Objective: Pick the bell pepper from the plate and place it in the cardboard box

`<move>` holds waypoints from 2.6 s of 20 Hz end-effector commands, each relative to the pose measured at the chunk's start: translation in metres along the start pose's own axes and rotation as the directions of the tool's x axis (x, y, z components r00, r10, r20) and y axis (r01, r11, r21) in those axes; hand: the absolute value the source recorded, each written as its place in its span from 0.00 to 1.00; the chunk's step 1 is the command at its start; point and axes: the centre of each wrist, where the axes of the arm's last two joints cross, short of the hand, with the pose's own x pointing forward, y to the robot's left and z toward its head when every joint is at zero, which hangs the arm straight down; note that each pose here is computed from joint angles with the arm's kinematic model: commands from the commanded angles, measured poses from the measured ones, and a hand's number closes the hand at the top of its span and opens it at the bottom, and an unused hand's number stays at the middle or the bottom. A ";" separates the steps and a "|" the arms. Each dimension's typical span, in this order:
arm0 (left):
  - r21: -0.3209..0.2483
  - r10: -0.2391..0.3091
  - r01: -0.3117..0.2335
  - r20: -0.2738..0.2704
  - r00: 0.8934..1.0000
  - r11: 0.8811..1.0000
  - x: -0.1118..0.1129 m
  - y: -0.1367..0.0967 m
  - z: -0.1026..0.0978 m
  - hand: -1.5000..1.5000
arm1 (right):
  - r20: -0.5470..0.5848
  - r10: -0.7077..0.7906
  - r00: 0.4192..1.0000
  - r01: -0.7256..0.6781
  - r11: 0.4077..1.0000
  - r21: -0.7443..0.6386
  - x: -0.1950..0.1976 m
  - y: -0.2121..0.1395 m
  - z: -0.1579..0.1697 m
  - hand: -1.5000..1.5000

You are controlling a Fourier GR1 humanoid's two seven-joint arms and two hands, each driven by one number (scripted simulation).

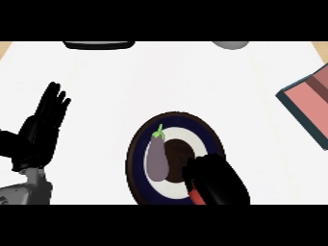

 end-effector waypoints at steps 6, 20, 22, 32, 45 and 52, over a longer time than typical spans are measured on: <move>-0.007 -0.003 0.003 -0.003 1.000 1.000 0.017 0.003 0.001 0.50 | 0.067 0.100 0.993 -0.094 0.991 -0.096 0.026 -0.055 0.049 1.00; 0.003 0.006 -0.006 0.010 1.000 1.000 0.009 0.003 0.009 0.50 | -0.226 -0.225 0.948 0.054 0.810 -0.583 -0.001 -0.158 0.074 1.00; -0.003 0.003 -0.003 -0.006 1.000 1.000 -0.007 -0.011 0.005 0.50 | -0.253 -0.254 0.934 0.066 0.815 -0.575 -0.009 -0.168 0.070 1.00; -0.015 -0.004 0.004 0.012 1.000 1.000 0.002 -0.001 0.005 0.50 | -0.354 -0.286 0.890 0.006 0.784 -0.620 -0.131 -0.218 0.054 1.00; -0.018 -0.003 0.002 -0.013 1.000 1.000 0.001 -0.008 -0.003 0.50 | -0.519 -0.076 0.852 -0.203 0.865 -0.460 -0.239 -0.176 -0.003 1.00; -0.021 -0.020 0.020 0.021 1.000 1.000 -0.003 -0.011 0.003 0.50 | -0.688 0.149 0.710 -0.198 0.980 0.009 -0.287 -0.158 0.017 0.00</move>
